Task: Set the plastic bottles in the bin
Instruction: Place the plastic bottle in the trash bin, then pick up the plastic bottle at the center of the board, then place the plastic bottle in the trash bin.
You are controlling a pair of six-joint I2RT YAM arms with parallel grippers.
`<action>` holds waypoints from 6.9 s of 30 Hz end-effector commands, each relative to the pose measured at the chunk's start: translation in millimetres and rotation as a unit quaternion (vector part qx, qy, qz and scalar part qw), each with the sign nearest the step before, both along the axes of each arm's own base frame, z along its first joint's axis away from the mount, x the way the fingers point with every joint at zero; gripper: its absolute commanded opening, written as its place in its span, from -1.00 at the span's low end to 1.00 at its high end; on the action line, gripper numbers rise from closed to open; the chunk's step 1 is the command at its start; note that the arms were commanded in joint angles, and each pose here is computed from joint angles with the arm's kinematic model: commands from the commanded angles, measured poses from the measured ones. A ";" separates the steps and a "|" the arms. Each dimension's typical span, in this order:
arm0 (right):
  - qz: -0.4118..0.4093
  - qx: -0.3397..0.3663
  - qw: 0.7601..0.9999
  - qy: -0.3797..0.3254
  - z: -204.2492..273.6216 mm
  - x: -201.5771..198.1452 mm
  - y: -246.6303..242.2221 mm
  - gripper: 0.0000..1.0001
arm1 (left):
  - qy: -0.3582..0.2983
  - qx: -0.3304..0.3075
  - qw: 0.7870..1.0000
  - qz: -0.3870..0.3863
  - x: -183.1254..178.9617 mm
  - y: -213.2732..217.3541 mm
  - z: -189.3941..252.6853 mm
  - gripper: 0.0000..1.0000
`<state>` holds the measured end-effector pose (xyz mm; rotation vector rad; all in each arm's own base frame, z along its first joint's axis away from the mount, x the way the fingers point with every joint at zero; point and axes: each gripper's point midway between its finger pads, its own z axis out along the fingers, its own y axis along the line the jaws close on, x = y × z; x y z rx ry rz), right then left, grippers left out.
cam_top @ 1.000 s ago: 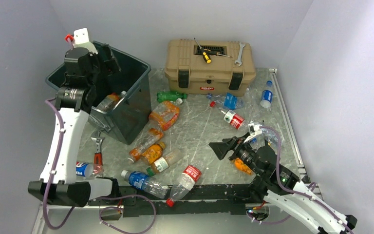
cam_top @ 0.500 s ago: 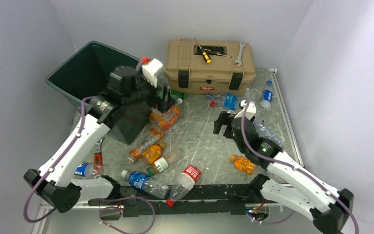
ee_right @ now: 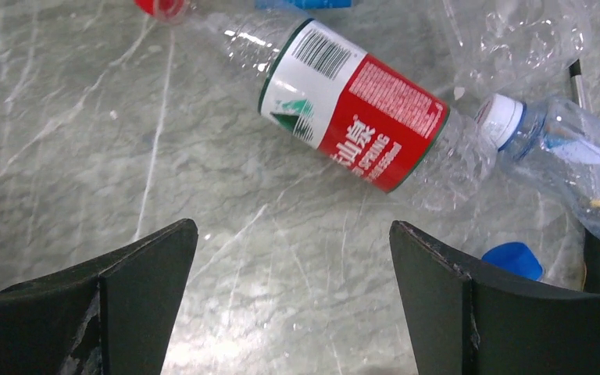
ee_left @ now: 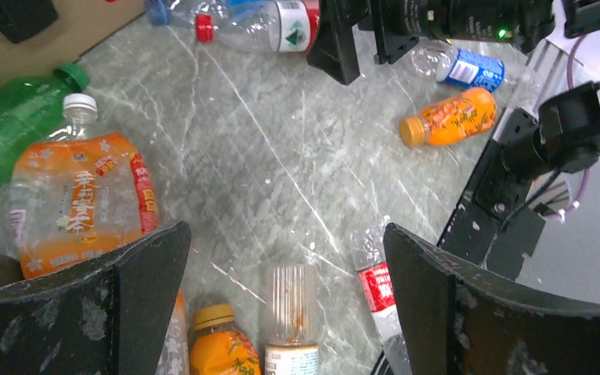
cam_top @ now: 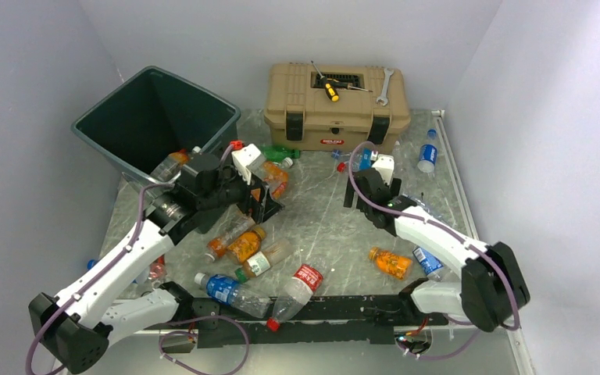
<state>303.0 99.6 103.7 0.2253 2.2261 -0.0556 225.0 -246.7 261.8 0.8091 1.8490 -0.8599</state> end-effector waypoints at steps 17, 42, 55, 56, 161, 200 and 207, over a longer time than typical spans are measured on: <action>-0.073 -0.006 0.996 -0.050 3.2 64.6 -31.5 0.99 | -0.025 -0.036 0.998 -0.048 -20.0 -23.1 12.5 0.99; -0.022 0.097 0.994 0.041 -45.0 20.9 -2.9 0.93 | -0.024 0.005 0.999 -0.038 -14.1 -29.0 -9.0 0.99; 0.042 0.057 0.991 0.113 -66.7 15.3 5.7 0.96 | -0.016 0.028 0.999 -0.043 -17.4 -36.3 -22.0 0.99; 0.046 0.056 0.990 0.122 -71.5 13.9 7.4 0.95 | -0.016 0.029 0.999 -0.042 -17.2 -36.4 -22.1 0.99; 0.405 0.271 0.824 -0.290 199.3 -150.4 82.5 1.00 | -0.206 -0.189 0.960 -0.027 -10.8 -77.7 252.7 -0.69; 0.359 0.276 0.858 -0.240 156.4 -133.1 82.6 0.99 | -0.102 0.058 0.873 0.473 191.7 182.4 137.4 -1.00; 0.355 0.279 0.862 -0.229 151.2 -131.3 83.7 0.99 | -0.077 0.064 0.875 0.474 185.6 186.6 115.3 -0.91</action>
